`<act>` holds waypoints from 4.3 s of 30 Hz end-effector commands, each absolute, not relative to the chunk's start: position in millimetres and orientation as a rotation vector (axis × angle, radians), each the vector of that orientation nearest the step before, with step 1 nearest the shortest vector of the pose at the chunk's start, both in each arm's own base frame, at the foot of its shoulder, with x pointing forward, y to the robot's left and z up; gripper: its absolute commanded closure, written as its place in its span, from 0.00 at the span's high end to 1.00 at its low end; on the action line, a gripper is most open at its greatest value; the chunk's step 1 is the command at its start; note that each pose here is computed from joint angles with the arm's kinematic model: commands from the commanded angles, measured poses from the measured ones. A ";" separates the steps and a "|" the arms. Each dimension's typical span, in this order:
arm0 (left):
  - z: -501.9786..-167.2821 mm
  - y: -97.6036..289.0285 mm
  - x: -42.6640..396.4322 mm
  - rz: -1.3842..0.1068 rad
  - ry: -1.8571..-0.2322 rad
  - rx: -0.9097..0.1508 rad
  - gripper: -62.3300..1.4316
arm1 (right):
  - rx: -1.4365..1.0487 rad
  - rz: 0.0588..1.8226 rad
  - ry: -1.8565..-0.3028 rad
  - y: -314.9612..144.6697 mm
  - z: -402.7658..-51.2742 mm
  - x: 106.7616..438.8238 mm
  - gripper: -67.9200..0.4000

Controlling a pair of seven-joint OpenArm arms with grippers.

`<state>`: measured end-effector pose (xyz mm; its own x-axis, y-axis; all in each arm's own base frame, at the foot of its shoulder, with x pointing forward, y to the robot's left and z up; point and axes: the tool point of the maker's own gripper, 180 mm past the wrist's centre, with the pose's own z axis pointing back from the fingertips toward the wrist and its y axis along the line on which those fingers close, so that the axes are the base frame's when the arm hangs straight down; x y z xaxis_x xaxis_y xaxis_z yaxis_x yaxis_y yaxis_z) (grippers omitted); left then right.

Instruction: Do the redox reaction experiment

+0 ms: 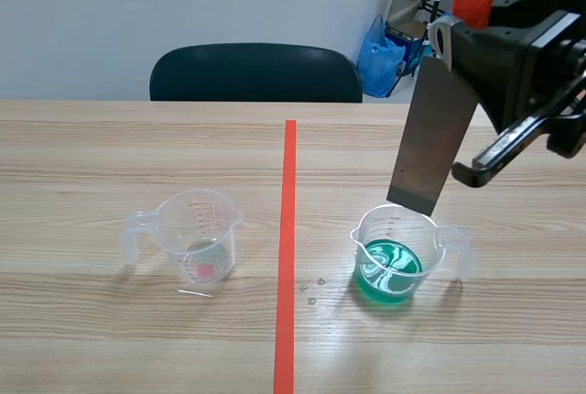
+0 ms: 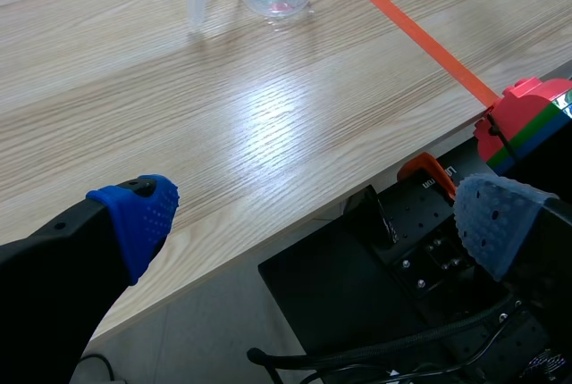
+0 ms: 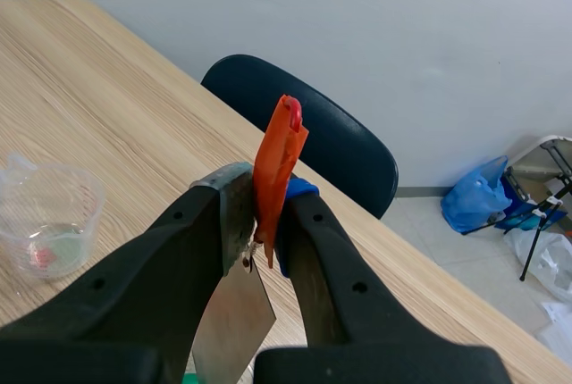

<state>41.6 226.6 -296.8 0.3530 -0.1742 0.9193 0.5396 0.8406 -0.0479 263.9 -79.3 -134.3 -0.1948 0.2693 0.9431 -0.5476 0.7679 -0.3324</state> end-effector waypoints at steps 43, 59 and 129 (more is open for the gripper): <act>-292.4 223.9 43.4 -0.466 -1.146 -0.383 1.00 | 0.224 0.762 -1.634 -78.0 -125.0 262.4 0.03; -292.4 223.9 43.4 -0.466 -1.145 -0.383 1.00 | 0.224 0.762 -1.634 -78.0 -124.9 262.4 0.03; -271.7 168.3 240.7 -0.632 -1.209 -0.606 0.05 | 0.224 0.762 -1.634 -78.0 -124.9 262.4 0.03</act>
<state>236.6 177.4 -280.1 0.2528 -0.1620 0.9539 0.7205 0.6895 -0.0739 264.2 -79.7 -135.5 -0.1893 0.2737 0.9430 -0.5475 0.7678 -0.3327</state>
